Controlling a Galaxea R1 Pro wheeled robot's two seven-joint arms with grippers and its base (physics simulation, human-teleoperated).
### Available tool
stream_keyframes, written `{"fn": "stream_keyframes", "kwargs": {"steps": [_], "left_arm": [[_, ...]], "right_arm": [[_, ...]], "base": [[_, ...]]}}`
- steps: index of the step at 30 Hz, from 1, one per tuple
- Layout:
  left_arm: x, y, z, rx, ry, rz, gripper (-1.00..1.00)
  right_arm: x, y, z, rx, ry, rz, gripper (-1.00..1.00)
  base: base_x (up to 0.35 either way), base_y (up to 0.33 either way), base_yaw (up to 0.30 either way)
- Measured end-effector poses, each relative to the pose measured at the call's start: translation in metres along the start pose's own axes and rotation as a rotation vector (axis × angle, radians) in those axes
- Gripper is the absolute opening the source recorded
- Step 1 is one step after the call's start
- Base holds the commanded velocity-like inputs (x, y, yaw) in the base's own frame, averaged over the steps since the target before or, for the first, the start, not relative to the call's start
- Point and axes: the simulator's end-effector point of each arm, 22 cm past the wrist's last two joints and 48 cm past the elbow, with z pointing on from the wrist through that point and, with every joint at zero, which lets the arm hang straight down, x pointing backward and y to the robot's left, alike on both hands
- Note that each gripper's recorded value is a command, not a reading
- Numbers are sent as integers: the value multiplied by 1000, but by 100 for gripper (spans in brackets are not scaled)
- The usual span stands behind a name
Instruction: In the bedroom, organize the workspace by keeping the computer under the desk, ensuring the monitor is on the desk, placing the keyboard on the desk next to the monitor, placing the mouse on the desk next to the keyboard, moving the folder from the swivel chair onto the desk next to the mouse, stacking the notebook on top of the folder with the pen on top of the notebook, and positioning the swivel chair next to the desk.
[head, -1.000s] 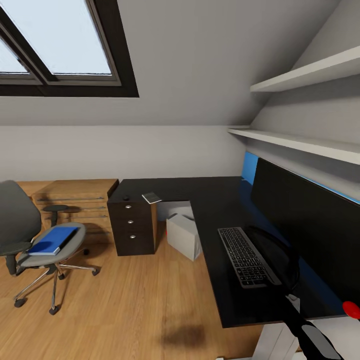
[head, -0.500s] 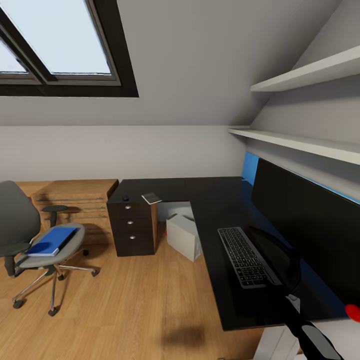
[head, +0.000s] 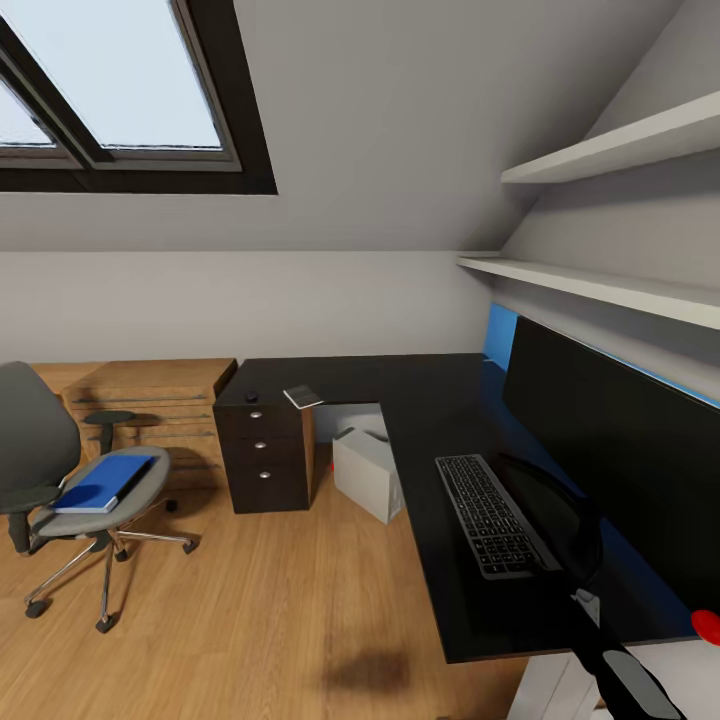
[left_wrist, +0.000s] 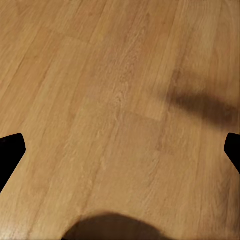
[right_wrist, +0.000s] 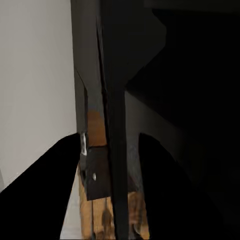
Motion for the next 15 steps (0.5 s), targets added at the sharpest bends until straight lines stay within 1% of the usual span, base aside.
{"fn": "stream_keyframes", "kwargs": {"steps": [11, 15], "left_arm": [[0, 0, 0, 0, 0, 0, 100], [0, 0, 0, -1, 0, 0, 100]], "right_arm": [[0, 0, 0, -2, 1, -1, 100], [1, 0, 0, -2, 2, -1, 100]], "base": [[-2, 0, 0], [-125, 0, 0]]}}
